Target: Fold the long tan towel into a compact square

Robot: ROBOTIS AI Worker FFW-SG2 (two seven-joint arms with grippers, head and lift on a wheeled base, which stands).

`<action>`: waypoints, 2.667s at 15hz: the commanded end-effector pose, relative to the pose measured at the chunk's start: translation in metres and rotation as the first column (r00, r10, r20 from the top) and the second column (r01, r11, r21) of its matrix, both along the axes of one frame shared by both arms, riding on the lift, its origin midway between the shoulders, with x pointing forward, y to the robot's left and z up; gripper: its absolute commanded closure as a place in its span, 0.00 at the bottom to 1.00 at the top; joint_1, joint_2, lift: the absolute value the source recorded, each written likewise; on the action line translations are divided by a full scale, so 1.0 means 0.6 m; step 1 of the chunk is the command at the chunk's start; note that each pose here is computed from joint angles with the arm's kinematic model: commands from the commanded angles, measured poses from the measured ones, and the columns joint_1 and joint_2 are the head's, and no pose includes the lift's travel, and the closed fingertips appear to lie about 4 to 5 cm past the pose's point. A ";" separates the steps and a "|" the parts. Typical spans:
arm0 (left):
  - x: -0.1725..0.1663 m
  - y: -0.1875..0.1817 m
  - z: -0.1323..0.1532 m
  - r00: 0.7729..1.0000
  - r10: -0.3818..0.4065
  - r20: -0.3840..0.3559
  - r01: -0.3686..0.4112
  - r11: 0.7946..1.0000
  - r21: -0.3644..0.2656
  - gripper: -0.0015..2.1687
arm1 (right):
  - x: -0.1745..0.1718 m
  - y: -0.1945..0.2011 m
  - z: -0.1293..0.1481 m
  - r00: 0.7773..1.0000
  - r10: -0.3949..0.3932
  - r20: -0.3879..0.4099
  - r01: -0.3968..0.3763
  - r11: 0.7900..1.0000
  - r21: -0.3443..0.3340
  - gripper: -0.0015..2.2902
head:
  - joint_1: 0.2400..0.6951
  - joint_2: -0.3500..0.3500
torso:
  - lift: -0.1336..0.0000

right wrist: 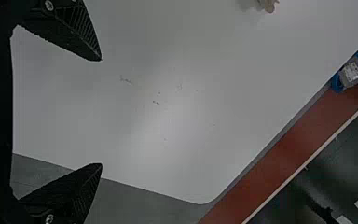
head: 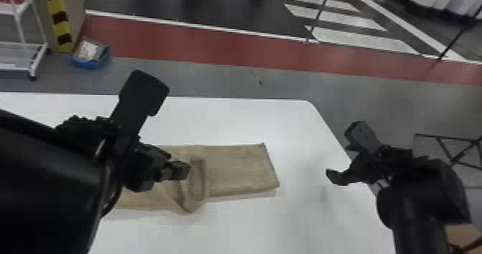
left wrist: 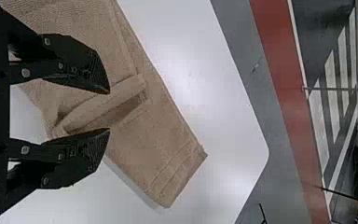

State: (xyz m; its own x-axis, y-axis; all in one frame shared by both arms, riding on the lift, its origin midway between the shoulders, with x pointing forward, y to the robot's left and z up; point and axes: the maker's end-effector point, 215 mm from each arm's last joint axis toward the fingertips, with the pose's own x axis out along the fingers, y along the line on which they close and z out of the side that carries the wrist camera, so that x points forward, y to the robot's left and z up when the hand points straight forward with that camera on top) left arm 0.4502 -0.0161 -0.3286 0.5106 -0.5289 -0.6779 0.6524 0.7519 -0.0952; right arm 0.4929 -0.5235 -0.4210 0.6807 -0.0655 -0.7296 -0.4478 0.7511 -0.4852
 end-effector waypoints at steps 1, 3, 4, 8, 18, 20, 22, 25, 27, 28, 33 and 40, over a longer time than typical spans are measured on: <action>-0.001 0.004 0.001 1.000 0.009 -0.006 -0.010 1.000 -0.010 0.02 | 0.000 0.001 0.000 1.000 0.002 0.000 -0.002 1.000 0.002 0.03 | 1.00 0.00 | 0.07; 0.000 0.019 -0.006 0.999 0.034 -0.017 -0.034 0.999 -0.016 0.02 | 0.011 0.017 0.024 1.000 0.002 0.030 -0.003 1.000 0.014 0.03 | 1.00 0.00 | 0.07; 0.002 0.040 -0.015 0.997 0.064 -0.035 -0.065 0.998 -0.026 0.02 | 0.011 0.039 0.028 0.999 -0.010 0.038 0.007 0.998 0.066 0.03 | 1.00 0.00 | 0.07; 0.020 0.152 -0.035 0.973 0.195 -0.124 -0.210 0.971 -0.118 0.02 | -0.004 0.140 0.043 0.989 -0.145 -0.026 0.145 0.929 0.340 0.03 | 1.00 0.00 | 0.07; -0.011 0.300 -0.078 0.918 0.322 -0.232 -0.369 0.908 -0.197 0.02 | -0.022 0.488 0.125 0.959 -0.197 -0.202 0.282 0.643 0.712 0.08 | 1.00 0.28 | 0.07; -0.029 0.313 -0.087 0.912 0.328 -0.248 -0.380 0.903 -0.202 0.02 | -0.018 0.518 0.126 0.964 -0.178 -0.198 0.266 0.650 0.712 0.08 | 1.00 0.34 | 0.07; -0.039 0.327 -0.094 0.904 0.341 -0.257 -0.395 0.896 -0.200 0.02 | -0.025 0.545 0.117 0.968 -0.146 -0.206 0.250 0.670 0.699 0.09 | 1.00 0.41 | 0.07; -0.054 0.339 -0.101 0.900 0.349 -0.260 -0.402 0.896 -0.188 0.02 | -0.048 0.560 0.083 0.961 -0.135 -0.241 0.266 0.688 0.675 0.09 | 1.00 0.46 | 0.07; -0.059 0.341 -0.103 0.900 0.349 -0.261 -0.403 0.895 -0.191 0.02 | -0.061 0.565 0.057 0.954 -0.139 -0.267 0.285 0.704 0.651 0.09 | 1.00 0.49 | 0.07; -0.059 0.340 -0.104 0.902 0.346 -0.257 -0.399 0.897 -0.191 0.02 | -0.066 0.571 0.044 0.950 -0.138 -0.280 0.291 0.715 0.636 0.09 | 1.00 0.49 | 0.07; -0.063 0.342 -0.111 0.903 0.345 -0.256 -0.396 0.899 -0.187 0.02 | -0.073 0.581 0.008 0.938 -0.142 -0.316 0.312 0.742 0.594 0.09 | 1.00 0.52 | 0.07; -0.068 0.342 -0.116 0.904 0.340 -0.261 -0.393 0.900 -0.187 0.02 | -0.070 0.592 -0.006 0.934 -0.134 -0.332 0.314 0.752 0.579 0.09 | 1.00 0.53 | 0.07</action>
